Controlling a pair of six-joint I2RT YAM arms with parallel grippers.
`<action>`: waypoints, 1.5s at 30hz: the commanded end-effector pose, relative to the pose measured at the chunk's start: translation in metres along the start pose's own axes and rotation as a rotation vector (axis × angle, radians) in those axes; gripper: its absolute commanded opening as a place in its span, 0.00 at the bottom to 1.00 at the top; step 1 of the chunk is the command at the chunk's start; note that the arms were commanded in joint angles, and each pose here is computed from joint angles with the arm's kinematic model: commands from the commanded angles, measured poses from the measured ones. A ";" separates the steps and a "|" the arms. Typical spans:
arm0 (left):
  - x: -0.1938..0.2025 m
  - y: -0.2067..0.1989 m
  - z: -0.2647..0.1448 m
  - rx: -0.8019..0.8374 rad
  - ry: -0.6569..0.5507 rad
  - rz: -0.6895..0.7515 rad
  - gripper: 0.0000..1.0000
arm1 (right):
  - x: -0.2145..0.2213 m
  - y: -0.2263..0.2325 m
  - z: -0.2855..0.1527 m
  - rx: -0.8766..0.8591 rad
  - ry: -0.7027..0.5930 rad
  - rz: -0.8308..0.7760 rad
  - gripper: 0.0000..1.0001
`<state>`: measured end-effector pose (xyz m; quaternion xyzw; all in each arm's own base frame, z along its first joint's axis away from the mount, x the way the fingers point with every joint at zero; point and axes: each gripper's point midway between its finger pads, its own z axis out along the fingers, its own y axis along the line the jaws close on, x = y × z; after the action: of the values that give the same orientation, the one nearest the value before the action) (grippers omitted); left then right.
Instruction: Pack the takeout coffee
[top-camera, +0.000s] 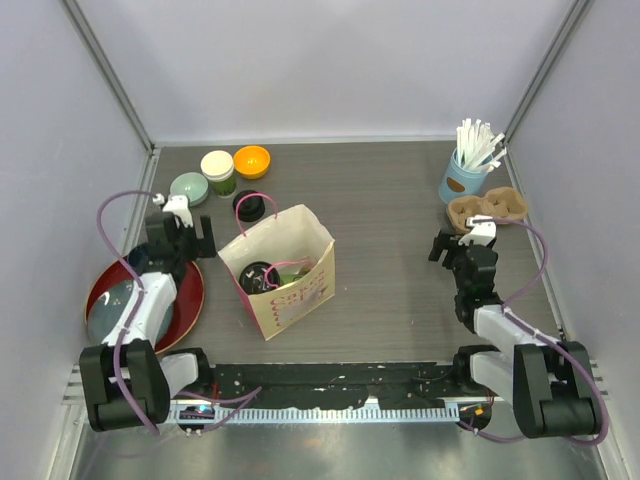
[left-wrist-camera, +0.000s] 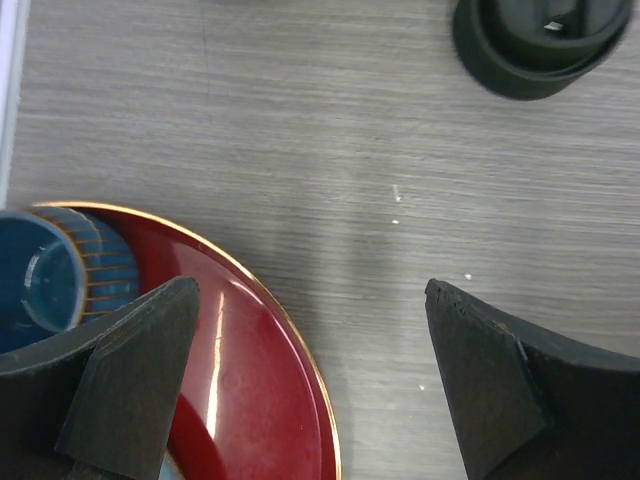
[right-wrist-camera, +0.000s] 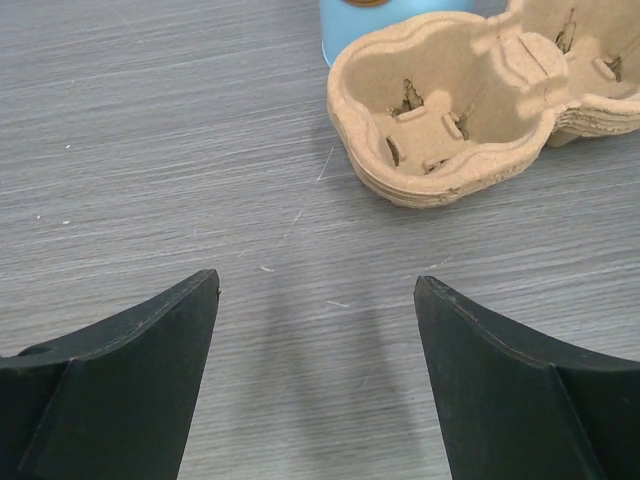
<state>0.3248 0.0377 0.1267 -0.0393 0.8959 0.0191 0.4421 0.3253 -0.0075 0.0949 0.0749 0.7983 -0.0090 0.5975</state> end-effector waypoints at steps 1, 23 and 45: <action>-0.057 0.015 0.014 -0.074 -0.430 -0.060 1.00 | -0.055 -0.006 0.003 0.023 -0.321 0.013 0.86; -0.009 -0.002 0.022 0.012 -0.567 -0.068 1.00 | -0.008 0.015 0.037 -0.104 -0.228 -0.069 0.87; -0.004 -0.028 0.032 0.167 -0.686 -0.084 1.00 | -0.007 -0.004 0.053 0.025 -0.171 -0.026 0.93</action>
<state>0.3406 0.0082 0.0530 -0.0455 0.7695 -0.0700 0.6331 0.3678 -0.0126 0.0666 0.0561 0.7689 -0.0266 0.6363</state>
